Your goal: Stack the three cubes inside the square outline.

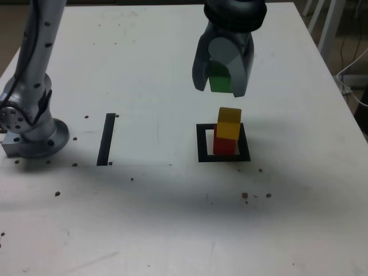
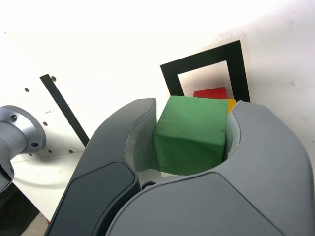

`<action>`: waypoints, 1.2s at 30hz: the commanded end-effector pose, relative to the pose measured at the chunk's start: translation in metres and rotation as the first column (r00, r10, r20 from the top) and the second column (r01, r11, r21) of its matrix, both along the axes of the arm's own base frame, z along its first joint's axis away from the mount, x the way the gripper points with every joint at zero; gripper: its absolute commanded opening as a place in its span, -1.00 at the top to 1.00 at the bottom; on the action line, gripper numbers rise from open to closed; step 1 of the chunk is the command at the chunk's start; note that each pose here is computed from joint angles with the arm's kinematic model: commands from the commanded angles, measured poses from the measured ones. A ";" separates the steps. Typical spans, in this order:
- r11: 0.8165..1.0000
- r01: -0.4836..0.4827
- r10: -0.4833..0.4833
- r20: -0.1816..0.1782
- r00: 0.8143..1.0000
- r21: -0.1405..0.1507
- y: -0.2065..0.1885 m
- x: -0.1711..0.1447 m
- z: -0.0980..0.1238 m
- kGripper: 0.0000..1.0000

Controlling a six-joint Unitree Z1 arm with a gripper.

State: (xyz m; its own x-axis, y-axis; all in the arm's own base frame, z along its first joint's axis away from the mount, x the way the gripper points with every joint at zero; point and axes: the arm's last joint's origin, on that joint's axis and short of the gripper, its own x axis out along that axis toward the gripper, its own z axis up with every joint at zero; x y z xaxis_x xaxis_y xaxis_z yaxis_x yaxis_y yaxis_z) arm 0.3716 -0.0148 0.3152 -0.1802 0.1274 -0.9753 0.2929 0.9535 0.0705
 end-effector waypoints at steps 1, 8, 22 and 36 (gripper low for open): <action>1.000 0.012 -0.012 -0.038 0.999 -0.002 -0.002 0.000 -0.002 0.45; 0.999 0.030 -0.031 -0.045 0.999 -0.018 -0.010 0.002 -0.005 0.45; 0.998 0.048 -0.051 -0.075 0.996 -0.051 -0.029 0.003 -0.014 0.45; 0.997 0.045 -0.051 -0.094 0.994 -0.068 -0.032 0.006 -0.022 0.45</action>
State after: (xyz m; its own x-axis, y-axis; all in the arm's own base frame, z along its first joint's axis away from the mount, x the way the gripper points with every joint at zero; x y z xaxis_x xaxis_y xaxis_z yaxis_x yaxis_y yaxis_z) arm 0.3808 -0.0468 0.2947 -0.2310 0.0711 -0.9704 0.3422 0.9395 -0.0126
